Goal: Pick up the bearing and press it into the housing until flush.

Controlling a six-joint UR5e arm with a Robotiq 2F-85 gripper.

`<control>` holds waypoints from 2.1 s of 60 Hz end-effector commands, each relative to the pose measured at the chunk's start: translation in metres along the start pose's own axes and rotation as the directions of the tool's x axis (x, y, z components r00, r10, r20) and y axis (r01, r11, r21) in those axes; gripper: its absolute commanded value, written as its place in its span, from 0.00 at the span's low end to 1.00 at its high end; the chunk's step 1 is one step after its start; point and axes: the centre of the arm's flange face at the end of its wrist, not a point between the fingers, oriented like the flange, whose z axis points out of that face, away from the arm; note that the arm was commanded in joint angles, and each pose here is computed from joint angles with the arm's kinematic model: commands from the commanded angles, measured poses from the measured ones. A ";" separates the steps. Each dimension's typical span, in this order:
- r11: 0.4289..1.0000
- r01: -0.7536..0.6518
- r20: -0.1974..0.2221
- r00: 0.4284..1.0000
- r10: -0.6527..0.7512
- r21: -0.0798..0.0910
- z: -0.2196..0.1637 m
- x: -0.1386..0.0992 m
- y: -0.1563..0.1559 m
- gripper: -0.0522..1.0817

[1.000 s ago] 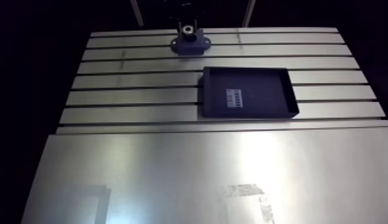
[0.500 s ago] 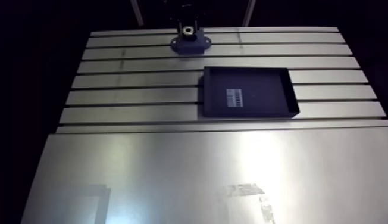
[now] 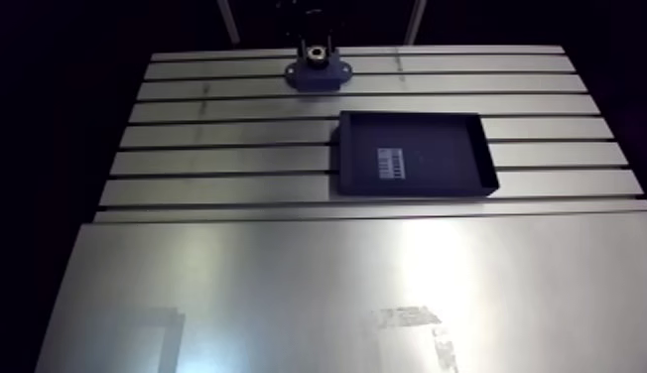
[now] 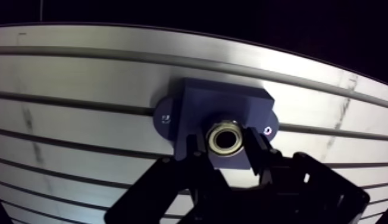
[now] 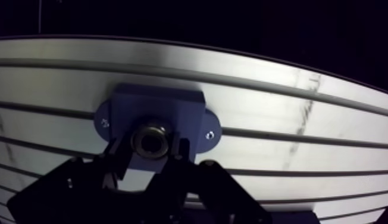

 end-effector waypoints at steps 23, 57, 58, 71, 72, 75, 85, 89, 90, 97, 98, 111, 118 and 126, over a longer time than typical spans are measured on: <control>1.000 0.000 0.000 1.000 0.000 0.002 0.003 -0.001 -0.001 0.67; 1.000 -0.001 0.000 1.000 0.001 0.002 0.004 -0.001 0.000 0.68; 1.000 -0.001 -0.001 1.000 0.001 0.002 0.003 -0.001 0.000 0.67; 1.000 0.001 0.003 1.000 -0.001 0.003 0.005 -0.001 0.000 0.68; 1.000 0.001 0.003 1.000 -0.001 0.003 0.005 -0.001 0.000 0.68; 1.000 0.001 0.002 1.000 -0.001 0.003 0.005 -0.001 0.000 0.68; 1.000 0.001 0.002 1.000 -0.001 0.003 0.005 -0.001 0.000 0.68; 1.000 0.001 0.002 1.000 -0.001 0.003 0.005 -0.001 0.000 0.68; 1.000 0.001 0.003 1.000 -0.001 0.003 0.006 -0.001 0.000 0.68; 1.000 0.001 0.005 1.000 -0.001 0.003 0.006 -0.002 0.000 0.68; 1.000 0.001 0.005 1.000 -0.001 0.003 0.006 -0.002 0.000 0.68; 1.000 0.001 0.005 1.000 -0.001 0.003 0.006 -0.002 0.000 0.68; 1.000 0.001 0.008 1.000 -0.001 0.004 0.007 -0.003 0.000 0.68; 1.000 0.001 0.006 1.000 -0.001 0.004 0.006 -0.003 0.000 0.68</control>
